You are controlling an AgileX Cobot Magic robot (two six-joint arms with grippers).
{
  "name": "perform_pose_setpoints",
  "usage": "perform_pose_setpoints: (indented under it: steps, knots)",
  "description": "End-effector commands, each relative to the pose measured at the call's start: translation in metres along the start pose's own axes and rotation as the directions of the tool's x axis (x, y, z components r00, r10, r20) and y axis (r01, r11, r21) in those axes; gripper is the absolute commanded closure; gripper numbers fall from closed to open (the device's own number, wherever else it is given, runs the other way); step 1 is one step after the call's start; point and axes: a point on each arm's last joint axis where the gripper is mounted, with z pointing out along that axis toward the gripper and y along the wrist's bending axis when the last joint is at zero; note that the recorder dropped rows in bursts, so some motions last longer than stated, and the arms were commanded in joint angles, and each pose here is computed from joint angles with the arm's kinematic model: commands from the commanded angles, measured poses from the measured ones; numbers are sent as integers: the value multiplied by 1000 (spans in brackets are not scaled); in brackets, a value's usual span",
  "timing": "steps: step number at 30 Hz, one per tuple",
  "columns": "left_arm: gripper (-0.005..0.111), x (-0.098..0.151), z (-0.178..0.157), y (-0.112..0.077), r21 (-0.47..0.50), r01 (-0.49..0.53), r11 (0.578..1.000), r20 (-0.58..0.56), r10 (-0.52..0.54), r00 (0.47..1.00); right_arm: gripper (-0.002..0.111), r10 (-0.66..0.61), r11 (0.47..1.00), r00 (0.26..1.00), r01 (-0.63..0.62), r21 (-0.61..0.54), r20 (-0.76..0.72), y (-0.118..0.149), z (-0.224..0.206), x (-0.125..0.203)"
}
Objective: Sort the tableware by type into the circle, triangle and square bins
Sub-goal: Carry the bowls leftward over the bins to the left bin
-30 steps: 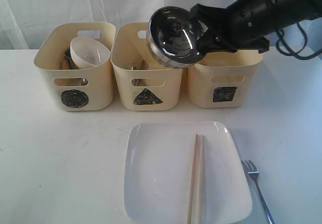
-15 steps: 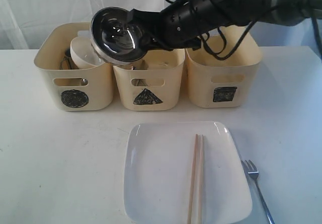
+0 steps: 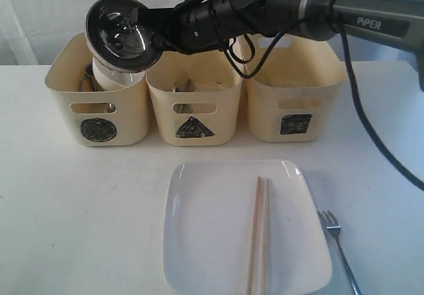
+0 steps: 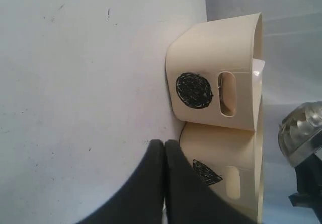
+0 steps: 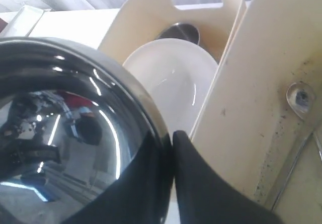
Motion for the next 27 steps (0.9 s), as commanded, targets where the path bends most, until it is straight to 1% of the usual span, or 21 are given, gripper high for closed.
perform_pose_setpoints:
  steps: [1, 5, 7, 12, 18, 27]
  knots:
    - [107, 0, 0, 0, 7, -3, 1000, 4, 3, 1000, 108, -48, 999, 997, 49, -19, 54, 14, 9, -3]
    - [107, 0, 0, -1, 9, -3, 1000, 4, 3, 1000, 108, -131, 991, 986, 133, -12, 102, 27, 19, 3]
    - [107, 0, 0, -1, 9, -3, 1000, 4, 3, 1000, 108, -137, 990, 981, 138, 8, 138, 29, 28, 7]
    - [107, 0, 0, -1, 9, -3, 1000, 4, 3, 1000, 108, -147, 989, 975, 141, 44, 168, 26, 47, 20]
    - [107, 0, 0, -1, 9, -3, 1000, 4, 3, 1000, 108, -150, 988, 960, 135, 80, 236, 23, 49, 17]
    - [107, 0, 0, -1, 9, -3, 1000, 4, 3, 1000, 108, -174, 983, 966, 160, 86, 190, 18, 61, 29]
